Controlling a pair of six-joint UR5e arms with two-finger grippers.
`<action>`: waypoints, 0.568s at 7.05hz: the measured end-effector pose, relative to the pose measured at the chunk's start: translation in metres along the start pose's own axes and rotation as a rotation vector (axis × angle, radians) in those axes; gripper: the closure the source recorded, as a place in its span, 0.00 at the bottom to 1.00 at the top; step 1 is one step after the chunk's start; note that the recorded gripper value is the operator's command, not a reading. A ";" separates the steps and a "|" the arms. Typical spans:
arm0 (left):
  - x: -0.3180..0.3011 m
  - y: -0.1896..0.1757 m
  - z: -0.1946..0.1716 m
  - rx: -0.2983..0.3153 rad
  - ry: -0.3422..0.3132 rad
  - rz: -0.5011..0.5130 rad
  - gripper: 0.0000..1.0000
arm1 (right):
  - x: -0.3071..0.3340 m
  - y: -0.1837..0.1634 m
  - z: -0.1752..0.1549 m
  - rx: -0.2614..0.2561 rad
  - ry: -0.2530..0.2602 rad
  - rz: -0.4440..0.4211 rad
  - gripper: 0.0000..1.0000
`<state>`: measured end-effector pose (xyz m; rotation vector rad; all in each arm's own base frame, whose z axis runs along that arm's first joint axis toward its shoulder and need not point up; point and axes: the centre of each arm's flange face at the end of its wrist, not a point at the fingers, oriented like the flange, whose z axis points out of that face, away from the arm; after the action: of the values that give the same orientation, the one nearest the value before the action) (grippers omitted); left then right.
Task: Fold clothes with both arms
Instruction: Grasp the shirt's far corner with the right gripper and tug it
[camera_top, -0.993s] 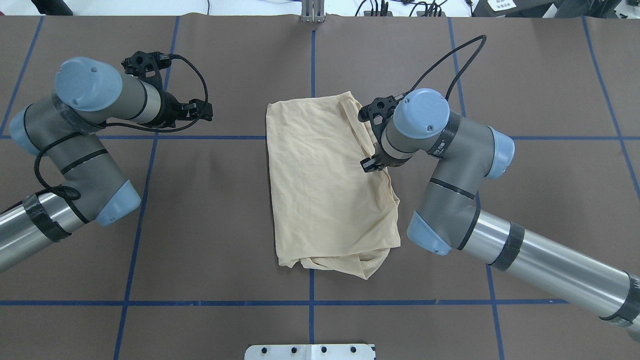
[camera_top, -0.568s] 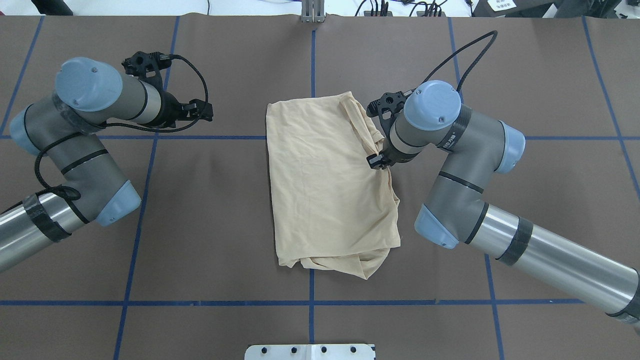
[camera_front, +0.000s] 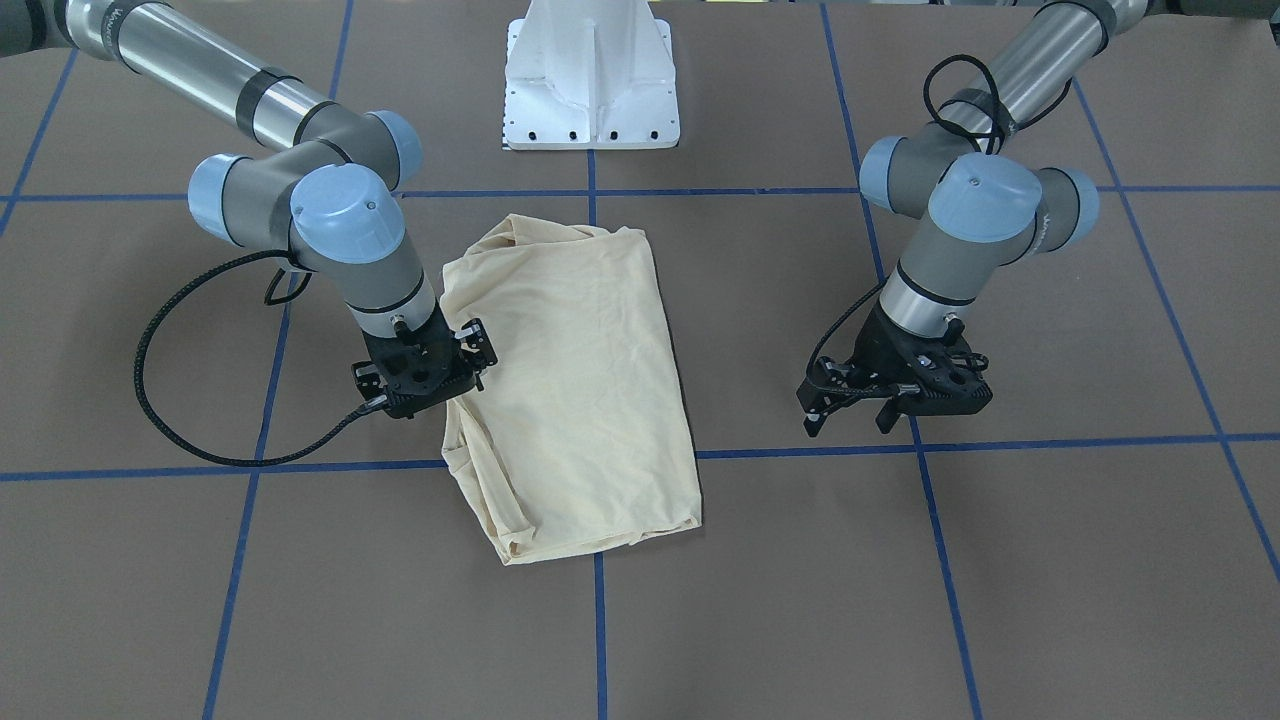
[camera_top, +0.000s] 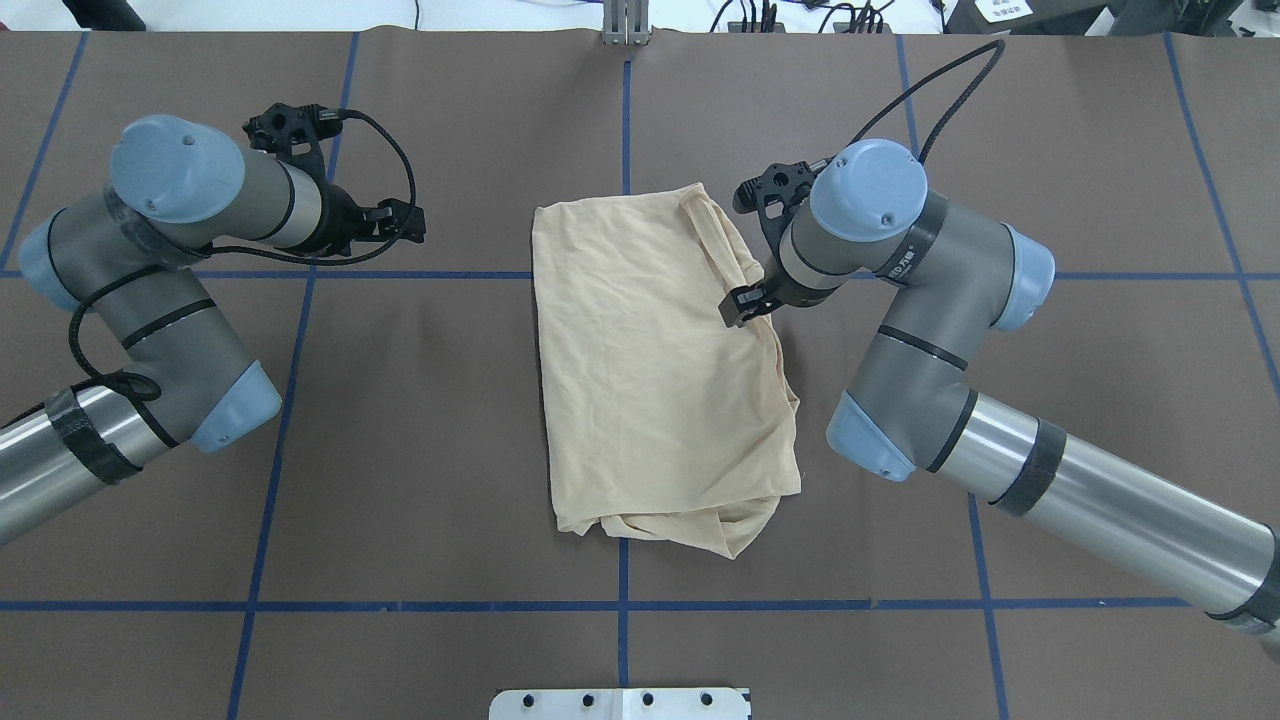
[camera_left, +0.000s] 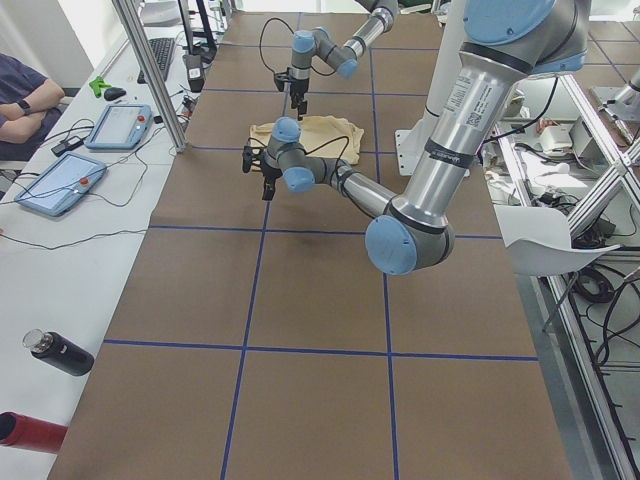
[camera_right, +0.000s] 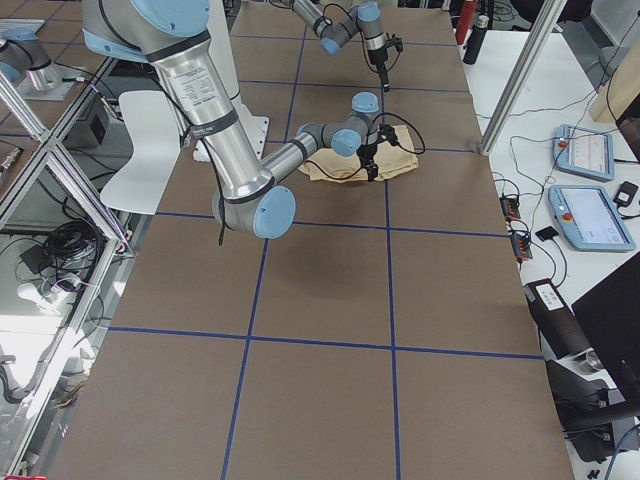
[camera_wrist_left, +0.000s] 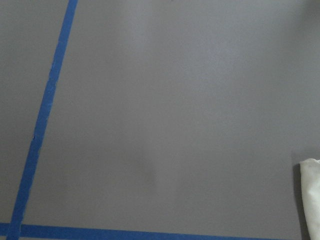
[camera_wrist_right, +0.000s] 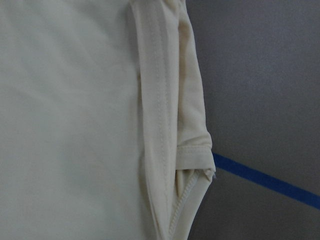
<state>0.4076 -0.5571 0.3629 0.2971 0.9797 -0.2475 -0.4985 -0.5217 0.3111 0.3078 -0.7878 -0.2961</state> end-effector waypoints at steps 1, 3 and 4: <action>0.000 0.000 0.000 0.000 -0.001 0.000 0.00 | -0.003 -0.009 -0.001 0.019 0.017 0.002 0.00; -0.002 0.000 0.001 -0.001 -0.002 -0.001 0.00 | -0.013 -0.033 0.008 0.040 0.059 0.006 0.00; -0.002 0.001 0.002 -0.002 -0.005 -0.001 0.00 | -0.018 -0.044 0.014 0.042 0.077 0.009 0.00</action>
<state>0.4080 -0.5571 0.3660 0.2937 0.9754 -0.2484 -0.5271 -0.5576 0.2919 0.3529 -0.7197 -0.2584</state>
